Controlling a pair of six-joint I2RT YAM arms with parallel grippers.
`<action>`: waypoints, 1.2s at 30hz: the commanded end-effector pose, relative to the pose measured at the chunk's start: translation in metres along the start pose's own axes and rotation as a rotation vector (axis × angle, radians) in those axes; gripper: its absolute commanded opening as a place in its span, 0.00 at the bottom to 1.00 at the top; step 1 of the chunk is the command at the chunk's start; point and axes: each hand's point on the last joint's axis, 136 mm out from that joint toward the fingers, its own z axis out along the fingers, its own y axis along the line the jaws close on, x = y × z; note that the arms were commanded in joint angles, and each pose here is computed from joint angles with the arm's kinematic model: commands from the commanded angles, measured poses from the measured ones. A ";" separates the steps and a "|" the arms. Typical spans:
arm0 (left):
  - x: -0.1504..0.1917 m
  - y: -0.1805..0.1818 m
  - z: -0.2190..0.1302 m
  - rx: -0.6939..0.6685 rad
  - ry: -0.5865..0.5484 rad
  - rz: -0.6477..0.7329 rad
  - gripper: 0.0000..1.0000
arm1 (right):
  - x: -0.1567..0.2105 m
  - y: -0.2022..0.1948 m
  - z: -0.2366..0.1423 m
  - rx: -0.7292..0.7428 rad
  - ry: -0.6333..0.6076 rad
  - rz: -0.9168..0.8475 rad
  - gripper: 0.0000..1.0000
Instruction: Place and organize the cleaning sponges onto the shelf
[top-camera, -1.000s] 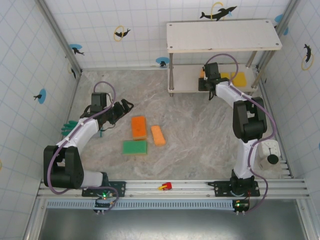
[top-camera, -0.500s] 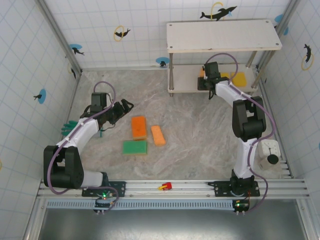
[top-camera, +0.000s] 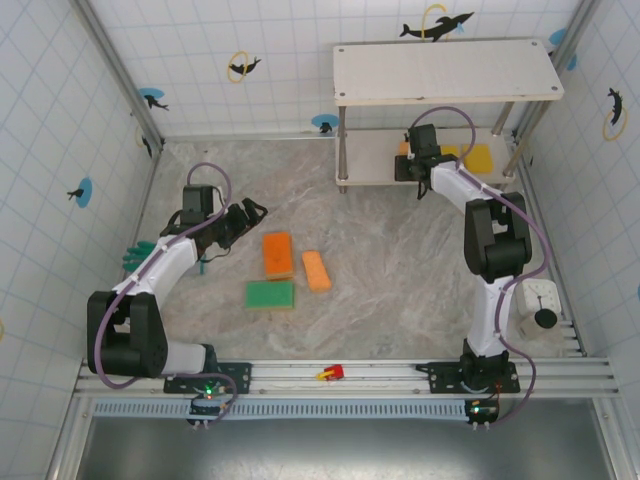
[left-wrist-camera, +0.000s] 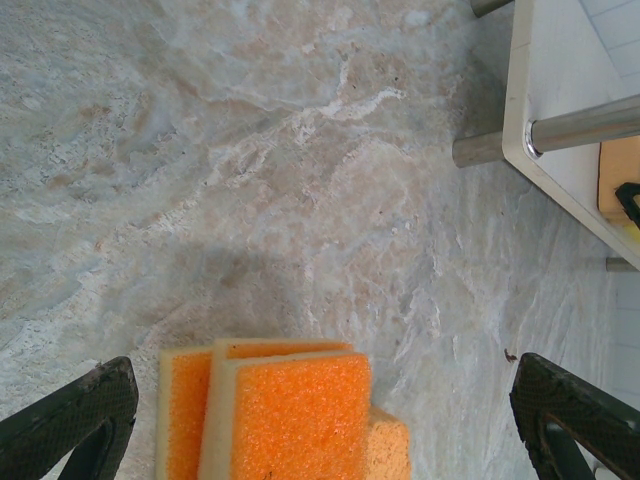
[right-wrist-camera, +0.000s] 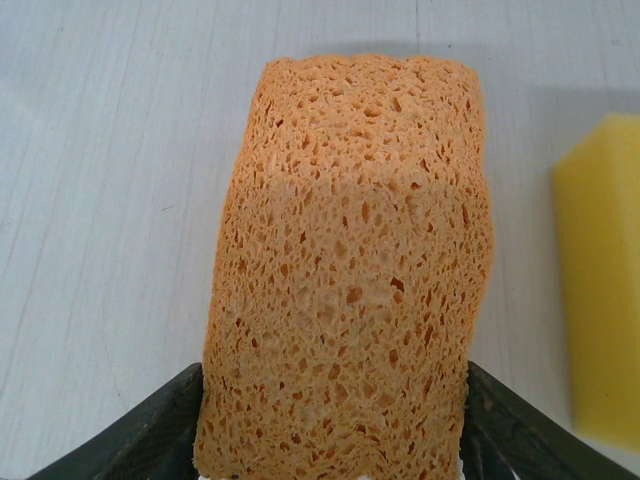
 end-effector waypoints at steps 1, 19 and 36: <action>0.002 0.001 -0.004 -0.010 -0.005 0.015 0.97 | -0.008 -0.002 0.004 0.007 -0.008 -0.003 0.65; 0.003 0.002 -0.003 -0.013 -0.003 0.015 0.97 | -0.010 -0.005 0.003 0.015 -0.017 0.001 0.71; 0.005 0.003 -0.004 -0.013 -0.001 0.015 0.97 | -0.018 -0.008 -0.014 0.016 -0.053 0.005 0.79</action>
